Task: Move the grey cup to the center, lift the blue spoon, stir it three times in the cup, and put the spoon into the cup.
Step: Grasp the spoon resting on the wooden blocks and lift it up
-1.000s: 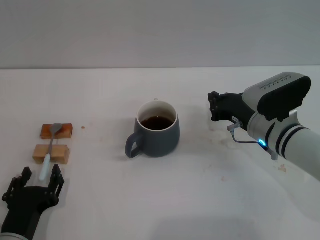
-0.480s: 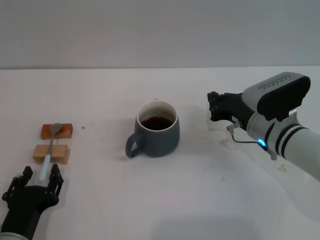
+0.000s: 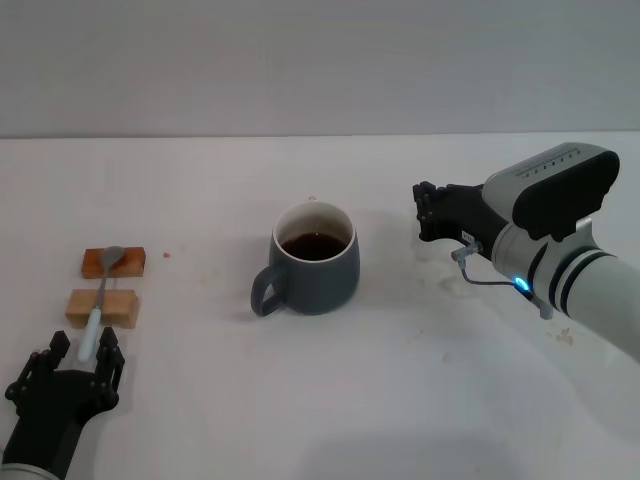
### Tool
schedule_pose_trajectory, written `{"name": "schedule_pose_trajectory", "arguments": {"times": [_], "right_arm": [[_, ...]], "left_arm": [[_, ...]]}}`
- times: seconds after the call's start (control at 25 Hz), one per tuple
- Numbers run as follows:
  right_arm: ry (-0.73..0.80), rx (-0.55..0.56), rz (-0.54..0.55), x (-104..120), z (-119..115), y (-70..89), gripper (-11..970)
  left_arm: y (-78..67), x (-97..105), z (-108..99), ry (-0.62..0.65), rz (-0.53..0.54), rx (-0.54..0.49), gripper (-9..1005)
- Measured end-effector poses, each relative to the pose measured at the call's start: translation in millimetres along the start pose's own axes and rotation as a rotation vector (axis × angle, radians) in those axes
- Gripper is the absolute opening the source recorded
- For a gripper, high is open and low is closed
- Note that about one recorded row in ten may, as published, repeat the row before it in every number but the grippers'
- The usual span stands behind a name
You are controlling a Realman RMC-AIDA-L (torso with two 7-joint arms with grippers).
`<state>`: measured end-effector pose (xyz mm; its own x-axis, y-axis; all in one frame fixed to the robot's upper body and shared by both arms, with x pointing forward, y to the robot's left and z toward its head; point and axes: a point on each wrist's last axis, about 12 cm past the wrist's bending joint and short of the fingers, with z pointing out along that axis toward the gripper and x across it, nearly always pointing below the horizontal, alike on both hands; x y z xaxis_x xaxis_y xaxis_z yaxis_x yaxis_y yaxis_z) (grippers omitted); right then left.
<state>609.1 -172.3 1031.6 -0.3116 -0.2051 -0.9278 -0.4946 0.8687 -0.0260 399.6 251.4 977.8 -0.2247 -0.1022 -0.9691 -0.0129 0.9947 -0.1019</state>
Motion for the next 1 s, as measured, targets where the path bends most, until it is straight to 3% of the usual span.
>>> {"name": "schedule_pose_trajectory", "arguments": {"times": [0.56, 0.76, 1.0], "right_arm": [[-0.001, -0.002, -0.003, -1.0, 0.6, 0.3, 39], [-0.002, -0.003, -0.004, -1.5, 0.9, 0.4, 39], [-0.002, -0.002, -0.004, -1.4, 0.8, 0.4, 38]], "left_arm": [[-3.6, 0.2, 1.2, 0.001, 0.003, 0.016, 542], [-3.7, 0.2, 1.3, 0.001, 0.004, 0.017, 396], [-3.7, 0.2, 1.3, 0.001, 0.004, 0.017, 370]]}}
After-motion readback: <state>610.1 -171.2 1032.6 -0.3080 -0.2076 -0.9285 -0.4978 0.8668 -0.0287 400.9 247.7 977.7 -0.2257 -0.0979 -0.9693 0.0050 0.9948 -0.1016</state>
